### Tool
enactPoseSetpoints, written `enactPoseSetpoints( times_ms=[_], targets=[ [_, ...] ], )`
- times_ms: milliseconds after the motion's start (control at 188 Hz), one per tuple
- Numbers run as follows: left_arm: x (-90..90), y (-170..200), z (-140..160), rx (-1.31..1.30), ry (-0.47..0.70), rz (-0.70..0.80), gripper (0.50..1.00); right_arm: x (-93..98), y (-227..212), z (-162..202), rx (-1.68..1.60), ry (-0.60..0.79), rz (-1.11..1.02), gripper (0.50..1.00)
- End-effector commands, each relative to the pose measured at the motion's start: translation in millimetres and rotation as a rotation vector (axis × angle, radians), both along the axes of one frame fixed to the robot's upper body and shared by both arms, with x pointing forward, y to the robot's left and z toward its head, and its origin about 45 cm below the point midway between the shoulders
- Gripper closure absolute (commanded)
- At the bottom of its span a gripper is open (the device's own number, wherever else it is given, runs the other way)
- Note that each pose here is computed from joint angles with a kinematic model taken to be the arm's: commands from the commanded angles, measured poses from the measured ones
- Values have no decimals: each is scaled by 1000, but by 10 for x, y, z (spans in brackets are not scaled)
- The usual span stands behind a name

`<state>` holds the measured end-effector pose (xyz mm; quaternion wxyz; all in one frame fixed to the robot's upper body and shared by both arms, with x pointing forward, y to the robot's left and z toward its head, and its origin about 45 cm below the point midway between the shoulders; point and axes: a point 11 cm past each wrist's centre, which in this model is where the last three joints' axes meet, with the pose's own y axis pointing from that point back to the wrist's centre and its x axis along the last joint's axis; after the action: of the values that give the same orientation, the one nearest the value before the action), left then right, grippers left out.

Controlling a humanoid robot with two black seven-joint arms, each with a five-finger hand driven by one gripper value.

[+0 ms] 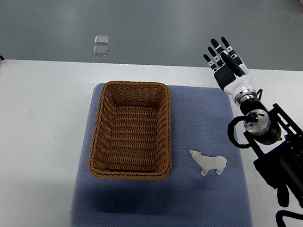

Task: Place white bear in brown basket with right hand
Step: 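Raise the right hand and rotate it palm-down above the mat, then lower the right hand over the white polar bear figurine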

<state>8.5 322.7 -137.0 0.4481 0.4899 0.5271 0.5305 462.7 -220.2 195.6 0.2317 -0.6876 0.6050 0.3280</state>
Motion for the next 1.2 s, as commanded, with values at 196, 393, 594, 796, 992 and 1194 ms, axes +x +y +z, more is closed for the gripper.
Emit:
enactPoseSetpoints(
  times_ms=[196,393,594,796,992,1194],
  targets=[
    [13,20,2,6,-1,3,500,17,-10,31,-3,-5,1,574],
    [67,19,6,6,-10,0,500,15,3,39,-52,-8,33,574],
    [70,3,5,1,-10,-2,500,54,-106,184,-265,-62,118,576],
    [70,3,5,1,-10,-2,500,116,-245,650,-759,-143,374,574],
    [80,-7,5,-2,-12,-5,500,-8,-346,1117,-1250,-125,723,574],
    [82,-7,5,-1,-13,-5,500,-462,-284,1394,-1535,-81,1003,574]
  ],
)
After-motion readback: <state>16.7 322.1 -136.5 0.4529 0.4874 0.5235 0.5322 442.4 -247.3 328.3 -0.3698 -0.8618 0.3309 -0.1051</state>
